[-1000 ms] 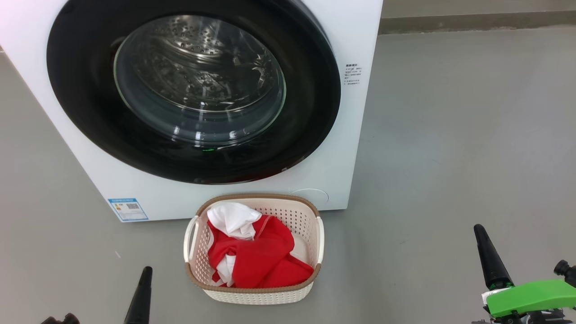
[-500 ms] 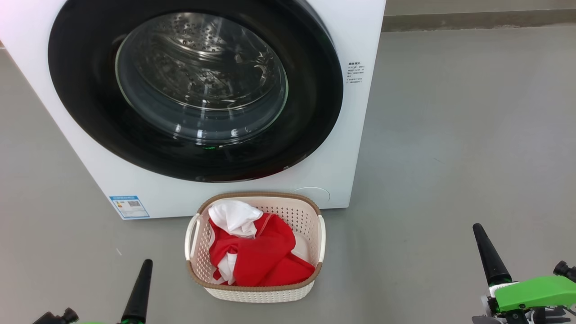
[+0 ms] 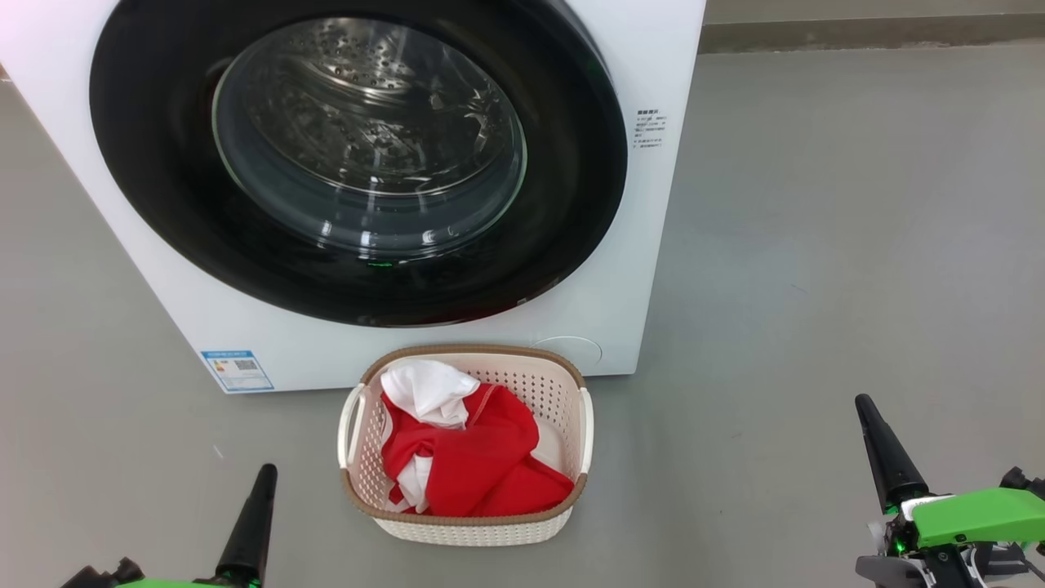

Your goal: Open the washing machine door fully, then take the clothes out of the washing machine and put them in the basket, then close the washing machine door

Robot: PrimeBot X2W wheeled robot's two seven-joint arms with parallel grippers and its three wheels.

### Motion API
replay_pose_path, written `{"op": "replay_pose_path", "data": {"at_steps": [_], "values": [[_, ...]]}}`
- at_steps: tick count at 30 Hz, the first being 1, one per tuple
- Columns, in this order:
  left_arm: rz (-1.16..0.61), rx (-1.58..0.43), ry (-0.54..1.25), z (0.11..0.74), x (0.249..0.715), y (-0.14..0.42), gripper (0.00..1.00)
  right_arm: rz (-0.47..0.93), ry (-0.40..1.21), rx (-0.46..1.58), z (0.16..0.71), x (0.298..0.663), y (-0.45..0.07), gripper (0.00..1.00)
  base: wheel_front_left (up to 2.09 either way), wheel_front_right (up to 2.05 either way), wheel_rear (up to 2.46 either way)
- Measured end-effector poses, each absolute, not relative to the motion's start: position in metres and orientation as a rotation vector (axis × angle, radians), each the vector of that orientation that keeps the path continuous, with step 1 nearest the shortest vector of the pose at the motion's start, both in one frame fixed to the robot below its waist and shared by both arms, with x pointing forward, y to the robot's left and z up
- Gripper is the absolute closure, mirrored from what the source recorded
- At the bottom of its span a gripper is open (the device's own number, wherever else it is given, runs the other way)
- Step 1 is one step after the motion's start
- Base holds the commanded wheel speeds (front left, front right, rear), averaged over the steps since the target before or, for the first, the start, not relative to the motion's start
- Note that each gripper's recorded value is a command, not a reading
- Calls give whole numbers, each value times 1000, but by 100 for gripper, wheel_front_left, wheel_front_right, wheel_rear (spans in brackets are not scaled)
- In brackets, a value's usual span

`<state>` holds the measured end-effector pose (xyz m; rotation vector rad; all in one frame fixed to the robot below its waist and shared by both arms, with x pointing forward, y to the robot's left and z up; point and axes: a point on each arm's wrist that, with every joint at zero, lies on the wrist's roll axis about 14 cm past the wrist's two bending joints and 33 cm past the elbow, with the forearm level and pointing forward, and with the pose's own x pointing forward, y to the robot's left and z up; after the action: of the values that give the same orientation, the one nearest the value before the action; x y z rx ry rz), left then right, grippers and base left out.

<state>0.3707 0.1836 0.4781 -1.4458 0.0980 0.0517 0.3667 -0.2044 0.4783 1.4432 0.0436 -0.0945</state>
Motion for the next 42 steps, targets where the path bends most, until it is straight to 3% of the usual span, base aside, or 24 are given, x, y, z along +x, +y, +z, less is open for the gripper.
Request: {"op": "replay_pose_path", "data": {"at_steps": [12,42], "values": [[47,-1576,88,481,377,186,100,-79,47,1581,480,373,-202,100,0,0,0],[37,-1582,79,483,378,187,100,-77,30,1584,484,376,-206,100,0,0,0]]}}
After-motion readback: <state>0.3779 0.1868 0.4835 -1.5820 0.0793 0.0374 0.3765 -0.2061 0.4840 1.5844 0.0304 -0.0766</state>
